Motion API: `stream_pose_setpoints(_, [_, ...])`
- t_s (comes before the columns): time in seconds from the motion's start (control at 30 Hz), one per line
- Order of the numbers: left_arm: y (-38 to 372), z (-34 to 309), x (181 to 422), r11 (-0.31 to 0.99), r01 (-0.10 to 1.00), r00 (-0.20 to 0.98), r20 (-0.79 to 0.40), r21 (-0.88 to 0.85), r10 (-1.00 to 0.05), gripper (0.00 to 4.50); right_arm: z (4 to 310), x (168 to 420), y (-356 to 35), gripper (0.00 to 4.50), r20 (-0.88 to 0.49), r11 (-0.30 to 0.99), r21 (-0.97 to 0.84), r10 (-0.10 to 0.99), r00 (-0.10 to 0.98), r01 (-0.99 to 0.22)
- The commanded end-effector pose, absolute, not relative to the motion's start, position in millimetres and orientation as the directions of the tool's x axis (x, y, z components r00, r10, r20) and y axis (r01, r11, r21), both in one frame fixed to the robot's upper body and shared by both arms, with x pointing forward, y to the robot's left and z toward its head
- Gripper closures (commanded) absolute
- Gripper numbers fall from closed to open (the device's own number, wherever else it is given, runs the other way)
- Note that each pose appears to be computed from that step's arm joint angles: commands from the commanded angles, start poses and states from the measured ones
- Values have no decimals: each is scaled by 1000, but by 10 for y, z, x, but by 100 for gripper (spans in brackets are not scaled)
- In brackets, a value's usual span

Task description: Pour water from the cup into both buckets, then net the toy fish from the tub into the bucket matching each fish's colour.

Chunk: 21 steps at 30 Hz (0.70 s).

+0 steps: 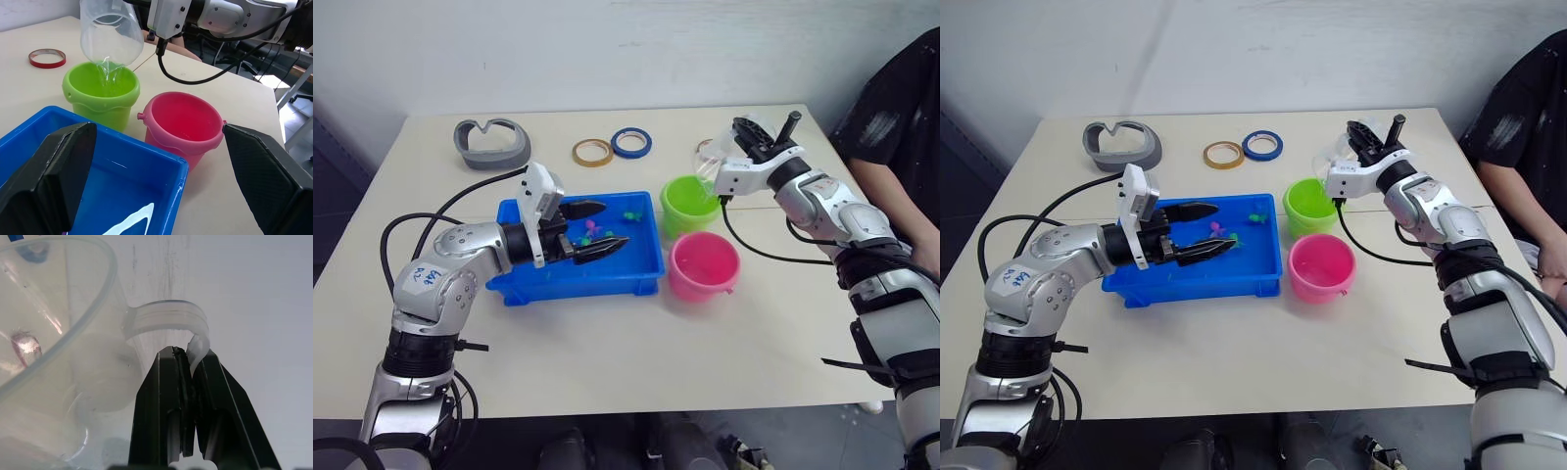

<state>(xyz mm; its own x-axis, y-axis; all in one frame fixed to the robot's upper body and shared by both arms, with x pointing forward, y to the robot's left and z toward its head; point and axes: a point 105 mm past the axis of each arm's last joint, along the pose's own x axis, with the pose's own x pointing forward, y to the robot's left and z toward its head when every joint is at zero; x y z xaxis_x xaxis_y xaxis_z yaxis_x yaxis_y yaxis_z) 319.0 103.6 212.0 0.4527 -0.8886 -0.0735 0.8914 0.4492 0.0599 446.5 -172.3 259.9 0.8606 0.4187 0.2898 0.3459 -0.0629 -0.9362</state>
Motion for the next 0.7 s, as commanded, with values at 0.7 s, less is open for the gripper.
stream_pose_setpoints(0.7, [830,2340,2918,275,960,273,43,46,-961,0,2569,4428,-2414,440,307,655,-735,92,947,174])
